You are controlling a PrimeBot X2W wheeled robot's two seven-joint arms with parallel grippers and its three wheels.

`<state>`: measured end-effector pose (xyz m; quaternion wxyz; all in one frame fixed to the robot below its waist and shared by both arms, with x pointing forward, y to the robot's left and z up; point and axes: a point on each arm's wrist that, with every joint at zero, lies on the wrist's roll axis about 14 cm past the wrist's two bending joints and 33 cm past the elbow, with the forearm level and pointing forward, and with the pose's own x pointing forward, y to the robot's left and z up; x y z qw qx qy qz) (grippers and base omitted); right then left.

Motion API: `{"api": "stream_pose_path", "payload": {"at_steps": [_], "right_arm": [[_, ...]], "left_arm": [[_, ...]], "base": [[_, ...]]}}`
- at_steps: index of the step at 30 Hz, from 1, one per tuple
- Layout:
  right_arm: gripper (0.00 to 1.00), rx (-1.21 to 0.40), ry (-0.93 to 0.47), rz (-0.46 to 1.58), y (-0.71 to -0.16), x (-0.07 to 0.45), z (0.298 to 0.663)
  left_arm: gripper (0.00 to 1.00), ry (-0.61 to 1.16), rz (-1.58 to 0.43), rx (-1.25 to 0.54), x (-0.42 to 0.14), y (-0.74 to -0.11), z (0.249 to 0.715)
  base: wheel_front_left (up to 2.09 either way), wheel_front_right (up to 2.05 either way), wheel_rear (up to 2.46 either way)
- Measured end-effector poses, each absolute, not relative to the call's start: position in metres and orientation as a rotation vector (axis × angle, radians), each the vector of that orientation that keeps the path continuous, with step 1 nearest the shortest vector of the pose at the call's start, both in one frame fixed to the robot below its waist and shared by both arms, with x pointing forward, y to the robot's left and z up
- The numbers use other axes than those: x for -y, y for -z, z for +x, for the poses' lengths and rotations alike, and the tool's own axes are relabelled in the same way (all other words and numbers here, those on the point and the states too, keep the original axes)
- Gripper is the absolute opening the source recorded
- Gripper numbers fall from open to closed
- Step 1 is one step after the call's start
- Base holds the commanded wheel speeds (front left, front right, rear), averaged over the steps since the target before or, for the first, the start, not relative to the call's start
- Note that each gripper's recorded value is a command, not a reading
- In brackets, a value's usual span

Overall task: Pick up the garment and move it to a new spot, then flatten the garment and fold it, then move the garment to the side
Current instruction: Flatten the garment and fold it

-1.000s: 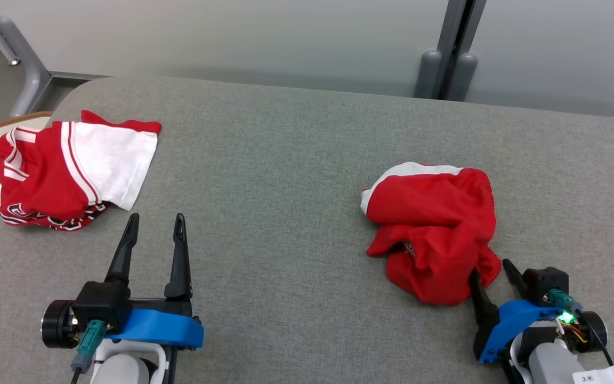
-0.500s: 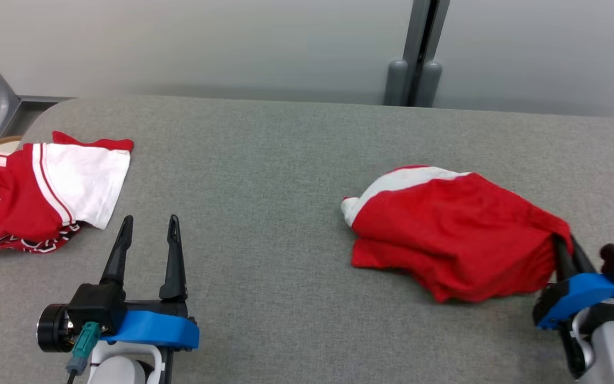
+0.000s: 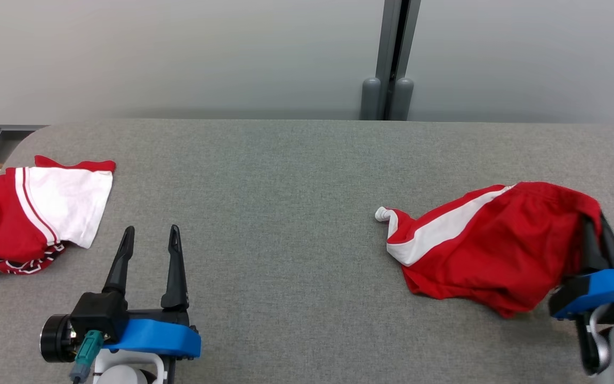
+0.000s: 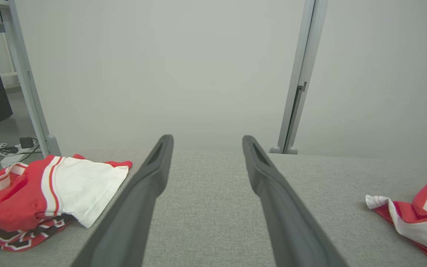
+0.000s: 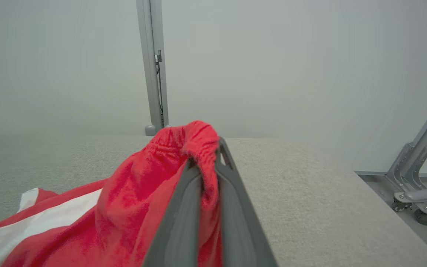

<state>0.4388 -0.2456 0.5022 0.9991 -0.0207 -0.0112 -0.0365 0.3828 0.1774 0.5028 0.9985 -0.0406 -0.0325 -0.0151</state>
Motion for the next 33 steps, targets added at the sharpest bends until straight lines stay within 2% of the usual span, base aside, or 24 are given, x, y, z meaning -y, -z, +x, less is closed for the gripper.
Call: {"api": "stream_pose_path", "payload": {"at_steps": [5, 13, 20, 27, 28, 29, 33], "right_arm": [[0.0, 0.051, -0.08, -0.004, -0.511, 0.181, 0.44], [0.0, 0.034, -0.409, 0.033, -0.509, 0.062, 0.426], [0.0, -0.019, -0.727, 0.082, -0.499, -0.039, 0.387], [0.0, -0.144, -0.96, 0.064, -0.464, -0.094, 0.337], [0.17, -0.162, -0.985, 0.059, -0.459, -0.098, 0.33], [1.0, -0.176, -1.004, 0.063, -0.456, -0.102, 0.323], [1.0, -0.183, -1.036, 0.086, -0.456, -0.108, 0.312]], "left_arm": [[1.0, 0.024, -0.084, 0.073, -0.179, -0.506, 0.38], [1.0, -0.012, -0.086, 0.083, -0.192, -0.509, 0.372], [1.0, -0.055, -0.083, 0.076, -0.206, -0.506, 0.362], [1.0, -0.086, -0.082, 0.064, -0.216, -0.503, 0.356], [1.0, -0.088, -0.082, 0.064, -0.217, -0.502, 0.355], [1.0, -0.089, -0.083, 0.063, -0.217, -0.502, 0.355], [1.0, -0.088, -0.084, 0.066, -0.216, -0.503, 0.355]], "base": [[0.0, 0.0, 0.0], [0.0, 0.0, 0.0], [0.0, 0.0, 0.0], [0.0, 0.0, 0.0], [0.0, 0.0, 0.0], [0.0, 0.0, 0.0], [0.0, 0.0, 0.0]]}}
